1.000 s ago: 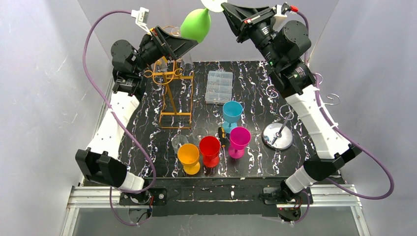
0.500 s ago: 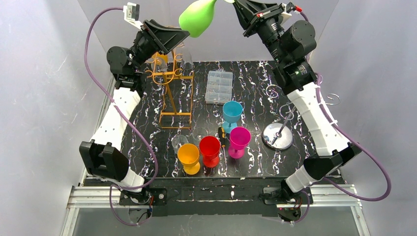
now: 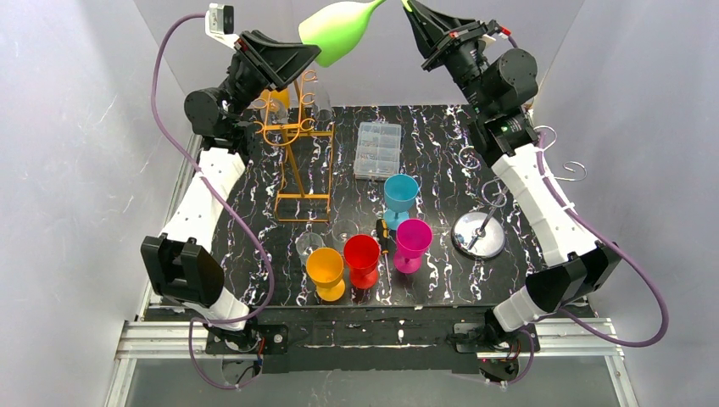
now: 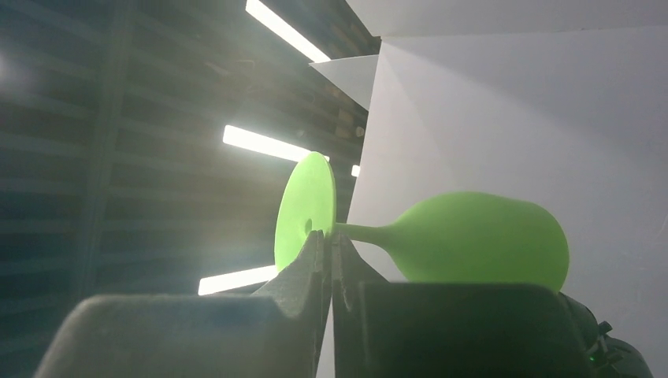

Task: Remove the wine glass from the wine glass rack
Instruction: Place the wine glass at the center of the board.

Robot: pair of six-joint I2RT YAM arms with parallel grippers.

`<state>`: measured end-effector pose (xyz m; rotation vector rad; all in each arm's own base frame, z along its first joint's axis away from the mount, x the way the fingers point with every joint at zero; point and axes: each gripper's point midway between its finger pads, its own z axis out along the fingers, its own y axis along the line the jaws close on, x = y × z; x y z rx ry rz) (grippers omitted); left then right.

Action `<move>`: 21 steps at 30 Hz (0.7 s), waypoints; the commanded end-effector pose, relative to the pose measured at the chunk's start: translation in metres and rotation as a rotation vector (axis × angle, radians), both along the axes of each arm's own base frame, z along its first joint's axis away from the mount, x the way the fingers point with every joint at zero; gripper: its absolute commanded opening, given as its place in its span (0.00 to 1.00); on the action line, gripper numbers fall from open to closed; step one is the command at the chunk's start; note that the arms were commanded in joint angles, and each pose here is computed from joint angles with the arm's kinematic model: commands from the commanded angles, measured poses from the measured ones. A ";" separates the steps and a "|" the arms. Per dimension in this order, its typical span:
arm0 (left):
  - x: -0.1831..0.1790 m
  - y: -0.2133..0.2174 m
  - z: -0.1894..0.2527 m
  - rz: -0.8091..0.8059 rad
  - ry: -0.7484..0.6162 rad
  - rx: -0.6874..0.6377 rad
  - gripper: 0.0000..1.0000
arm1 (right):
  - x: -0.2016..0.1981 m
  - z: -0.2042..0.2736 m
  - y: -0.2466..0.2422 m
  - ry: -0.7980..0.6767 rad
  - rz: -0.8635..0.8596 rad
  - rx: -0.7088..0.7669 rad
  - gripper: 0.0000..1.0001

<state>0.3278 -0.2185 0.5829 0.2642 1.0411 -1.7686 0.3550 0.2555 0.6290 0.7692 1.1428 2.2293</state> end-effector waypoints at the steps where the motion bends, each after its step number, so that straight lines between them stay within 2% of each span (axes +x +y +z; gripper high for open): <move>1: -0.031 0.004 0.026 -0.034 -0.106 -0.044 0.19 | -0.012 0.012 -0.015 -0.060 -0.020 0.016 0.01; 5: -0.027 0.003 0.022 -0.024 -0.077 -0.028 0.00 | -0.014 0.008 -0.015 -0.065 -0.016 0.005 0.01; 9: -0.023 0.004 0.017 0.039 -0.033 0.003 0.00 | -0.014 -0.002 -0.012 -0.072 -0.030 -0.047 0.01; 11: -0.022 0.005 0.014 0.090 -0.010 0.035 0.00 | -0.016 -0.007 -0.010 -0.092 -0.051 -0.100 0.13; 14: -0.019 0.008 0.008 0.173 0.018 0.099 0.00 | -0.020 -0.020 -0.012 -0.107 -0.099 -0.192 0.44; 16: -0.021 0.010 0.007 0.205 0.023 0.123 0.00 | -0.024 -0.029 -0.016 -0.122 -0.143 -0.256 0.60; 18: -0.023 0.012 0.008 0.224 0.026 0.139 0.00 | -0.029 -0.035 -0.021 -0.132 -0.184 -0.302 0.71; 21: -0.029 0.016 0.012 0.261 0.024 0.162 0.00 | -0.037 -0.038 -0.030 -0.157 -0.250 -0.376 0.83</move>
